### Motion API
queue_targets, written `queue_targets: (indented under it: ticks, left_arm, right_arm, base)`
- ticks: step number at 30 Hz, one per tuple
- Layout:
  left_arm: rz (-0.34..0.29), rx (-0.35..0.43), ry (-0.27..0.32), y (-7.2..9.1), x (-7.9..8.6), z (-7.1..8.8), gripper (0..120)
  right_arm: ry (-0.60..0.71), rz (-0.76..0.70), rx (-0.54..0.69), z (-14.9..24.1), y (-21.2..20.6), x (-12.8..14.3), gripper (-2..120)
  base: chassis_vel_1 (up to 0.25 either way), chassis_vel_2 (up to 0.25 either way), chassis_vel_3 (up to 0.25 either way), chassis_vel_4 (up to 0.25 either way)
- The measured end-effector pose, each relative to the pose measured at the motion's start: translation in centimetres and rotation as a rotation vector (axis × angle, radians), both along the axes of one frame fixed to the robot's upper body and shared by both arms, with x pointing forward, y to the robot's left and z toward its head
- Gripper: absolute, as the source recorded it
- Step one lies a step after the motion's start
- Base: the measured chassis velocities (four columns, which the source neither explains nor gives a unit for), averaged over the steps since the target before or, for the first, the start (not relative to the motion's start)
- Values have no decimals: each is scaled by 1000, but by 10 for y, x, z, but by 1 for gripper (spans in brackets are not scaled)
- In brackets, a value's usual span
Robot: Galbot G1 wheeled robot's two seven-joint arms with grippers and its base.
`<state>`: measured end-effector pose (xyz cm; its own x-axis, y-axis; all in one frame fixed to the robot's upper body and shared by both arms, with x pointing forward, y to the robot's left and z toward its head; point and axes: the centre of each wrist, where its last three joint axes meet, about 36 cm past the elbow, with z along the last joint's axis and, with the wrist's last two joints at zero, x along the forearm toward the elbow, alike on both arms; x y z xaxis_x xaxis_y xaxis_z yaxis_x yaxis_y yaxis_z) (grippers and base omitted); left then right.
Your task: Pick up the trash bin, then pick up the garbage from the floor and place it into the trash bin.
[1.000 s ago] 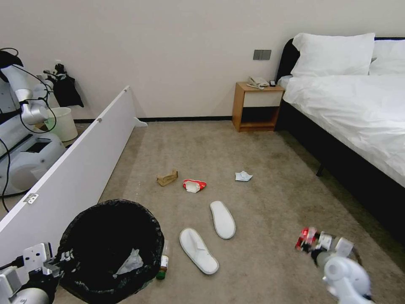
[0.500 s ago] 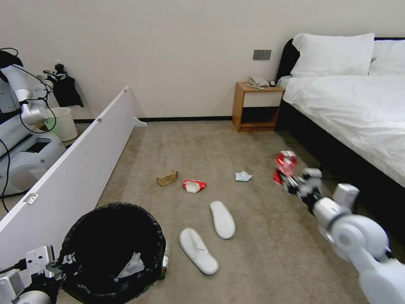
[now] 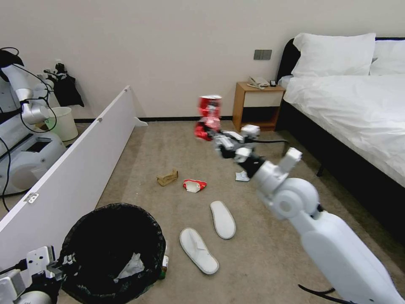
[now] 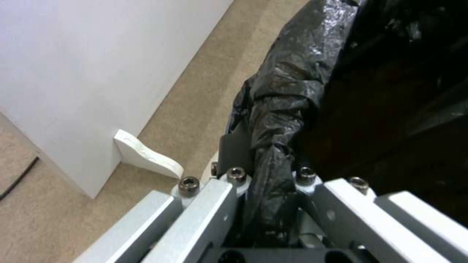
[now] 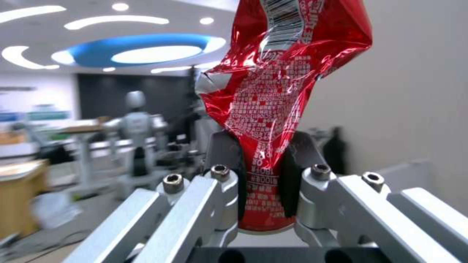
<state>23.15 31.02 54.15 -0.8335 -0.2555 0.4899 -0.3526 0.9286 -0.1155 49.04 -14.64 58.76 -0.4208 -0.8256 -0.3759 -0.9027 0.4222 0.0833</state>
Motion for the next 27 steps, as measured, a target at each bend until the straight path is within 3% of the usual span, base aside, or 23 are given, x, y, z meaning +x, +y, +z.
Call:
queue_targets:
  ticks: [9,27]
  left_arm:
    - [-11,17,-3,1,1,2,2]
    - [-21,22,-12,1,3,3,2]
  right_arm:
    - [25,169,-55,-7,49,-14,11]
    - [142,336,-182,-45,74,-52,11]
  base:
    - [0,0,0,0]
    - [0,0,0,0]
